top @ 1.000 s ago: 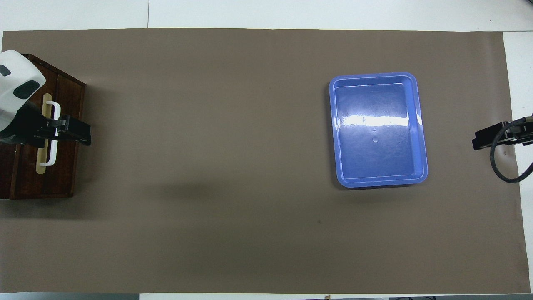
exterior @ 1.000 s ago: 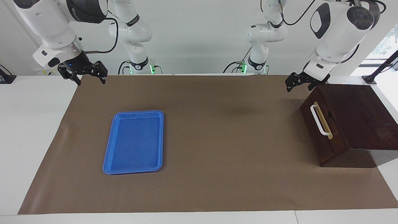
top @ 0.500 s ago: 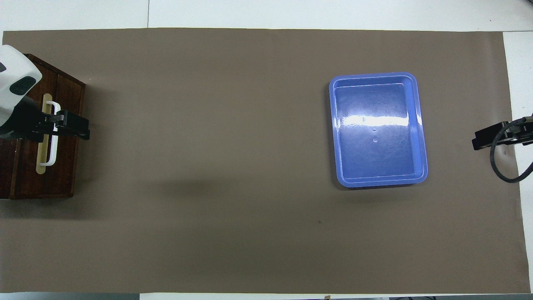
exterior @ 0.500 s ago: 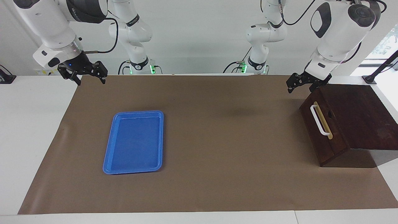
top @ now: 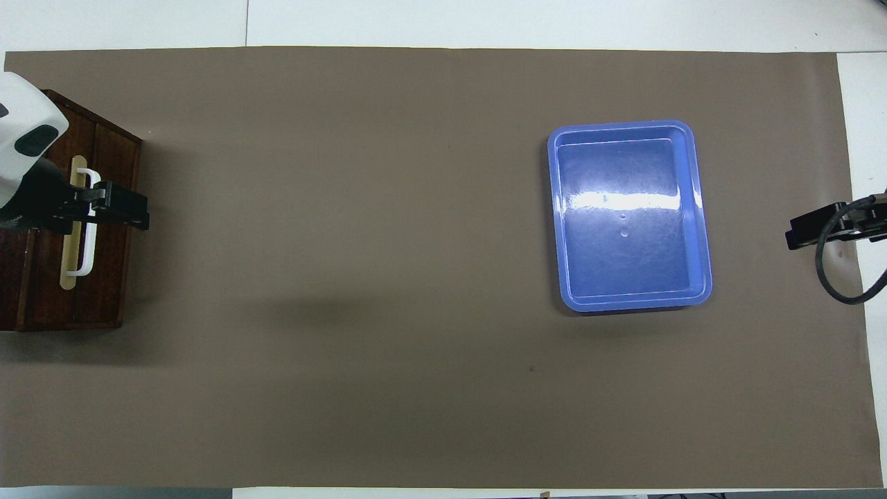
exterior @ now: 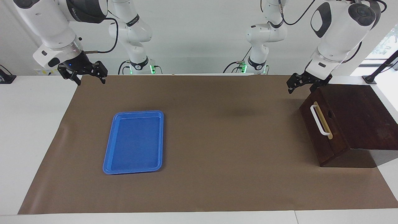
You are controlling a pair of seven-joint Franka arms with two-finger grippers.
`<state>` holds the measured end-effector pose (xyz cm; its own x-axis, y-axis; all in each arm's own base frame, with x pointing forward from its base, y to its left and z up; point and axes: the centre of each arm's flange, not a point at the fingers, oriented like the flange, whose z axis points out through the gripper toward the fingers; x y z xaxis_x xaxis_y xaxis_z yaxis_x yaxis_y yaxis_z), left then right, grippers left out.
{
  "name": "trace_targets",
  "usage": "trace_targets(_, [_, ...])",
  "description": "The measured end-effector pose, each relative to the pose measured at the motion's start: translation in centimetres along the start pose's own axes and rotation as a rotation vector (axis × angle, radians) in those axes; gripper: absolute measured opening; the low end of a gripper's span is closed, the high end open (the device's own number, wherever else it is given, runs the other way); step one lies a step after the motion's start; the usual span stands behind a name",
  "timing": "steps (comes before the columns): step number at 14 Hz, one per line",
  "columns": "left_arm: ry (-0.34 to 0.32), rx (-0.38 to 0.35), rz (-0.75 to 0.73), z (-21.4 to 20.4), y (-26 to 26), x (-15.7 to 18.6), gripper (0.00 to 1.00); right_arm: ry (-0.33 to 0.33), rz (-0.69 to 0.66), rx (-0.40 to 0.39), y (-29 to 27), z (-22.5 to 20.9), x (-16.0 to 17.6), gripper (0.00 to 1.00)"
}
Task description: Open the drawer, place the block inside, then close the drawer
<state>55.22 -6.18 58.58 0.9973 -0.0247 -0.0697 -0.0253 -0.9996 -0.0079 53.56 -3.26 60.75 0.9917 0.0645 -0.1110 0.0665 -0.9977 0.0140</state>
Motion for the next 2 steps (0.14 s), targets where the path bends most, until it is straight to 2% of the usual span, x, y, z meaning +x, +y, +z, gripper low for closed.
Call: trace_targets(2, [0.0, -0.003, 0.0, 0.0, 0.04, 0.0, 1.0, 0.0, 0.0, 0.0, 0.0, 0.0, 0.0, 1.0])
